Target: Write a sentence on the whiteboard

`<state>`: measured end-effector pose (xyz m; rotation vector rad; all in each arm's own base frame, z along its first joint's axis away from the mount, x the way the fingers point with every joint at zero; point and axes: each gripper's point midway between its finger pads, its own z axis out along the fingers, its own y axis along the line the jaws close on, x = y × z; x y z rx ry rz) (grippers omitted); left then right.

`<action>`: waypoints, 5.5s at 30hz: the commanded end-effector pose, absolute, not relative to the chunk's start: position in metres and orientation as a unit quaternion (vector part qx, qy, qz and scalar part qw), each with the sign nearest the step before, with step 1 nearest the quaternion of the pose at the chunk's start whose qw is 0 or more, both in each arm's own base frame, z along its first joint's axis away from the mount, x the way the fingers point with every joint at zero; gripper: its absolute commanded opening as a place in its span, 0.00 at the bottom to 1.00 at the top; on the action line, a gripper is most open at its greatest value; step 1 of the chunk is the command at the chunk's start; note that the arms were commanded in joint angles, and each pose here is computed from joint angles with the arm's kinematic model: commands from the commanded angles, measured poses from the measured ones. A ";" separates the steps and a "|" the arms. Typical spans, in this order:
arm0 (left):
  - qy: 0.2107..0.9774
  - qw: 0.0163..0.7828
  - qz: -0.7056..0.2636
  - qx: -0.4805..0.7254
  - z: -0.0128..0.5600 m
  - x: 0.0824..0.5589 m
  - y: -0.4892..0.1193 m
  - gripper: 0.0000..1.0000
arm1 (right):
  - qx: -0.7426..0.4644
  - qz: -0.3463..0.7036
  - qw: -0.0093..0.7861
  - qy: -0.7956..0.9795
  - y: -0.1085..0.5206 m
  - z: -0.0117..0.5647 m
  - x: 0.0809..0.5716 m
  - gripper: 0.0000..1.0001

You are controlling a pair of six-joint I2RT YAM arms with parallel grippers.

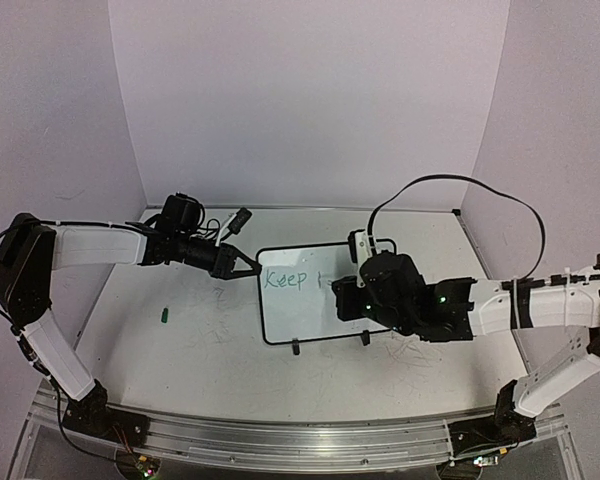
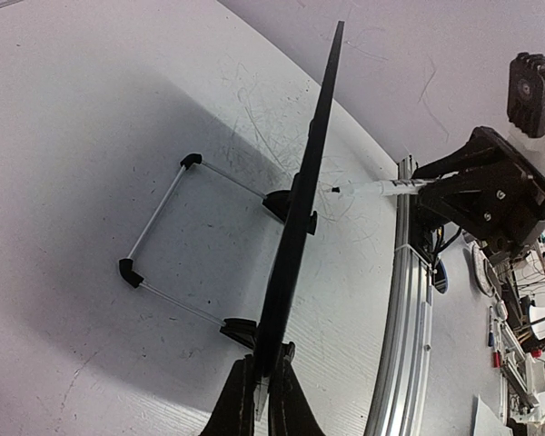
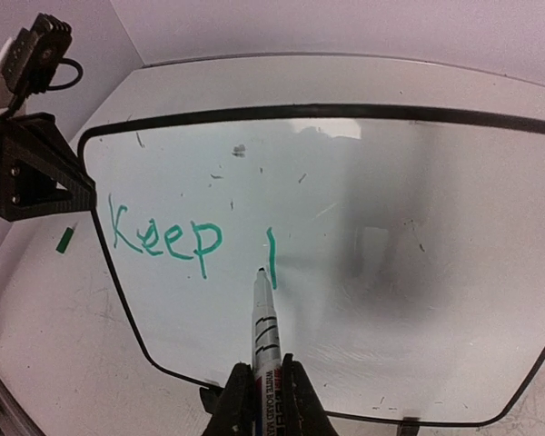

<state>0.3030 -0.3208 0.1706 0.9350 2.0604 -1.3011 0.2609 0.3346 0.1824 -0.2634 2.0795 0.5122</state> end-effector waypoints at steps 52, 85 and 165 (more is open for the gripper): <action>0.752 0.271 -0.486 0.355 0.189 0.297 -0.322 0.00 | -0.052 0.175 0.491 0.852 0.313 0.187 0.278 0.00; 0.751 0.271 -0.486 0.355 0.190 0.296 -0.322 0.00 | -0.064 0.220 0.497 0.837 0.324 0.205 0.271 0.00; 0.752 0.265 -0.488 0.355 0.186 0.297 -0.323 0.00 | -0.047 0.181 0.489 0.852 0.302 0.188 0.277 0.00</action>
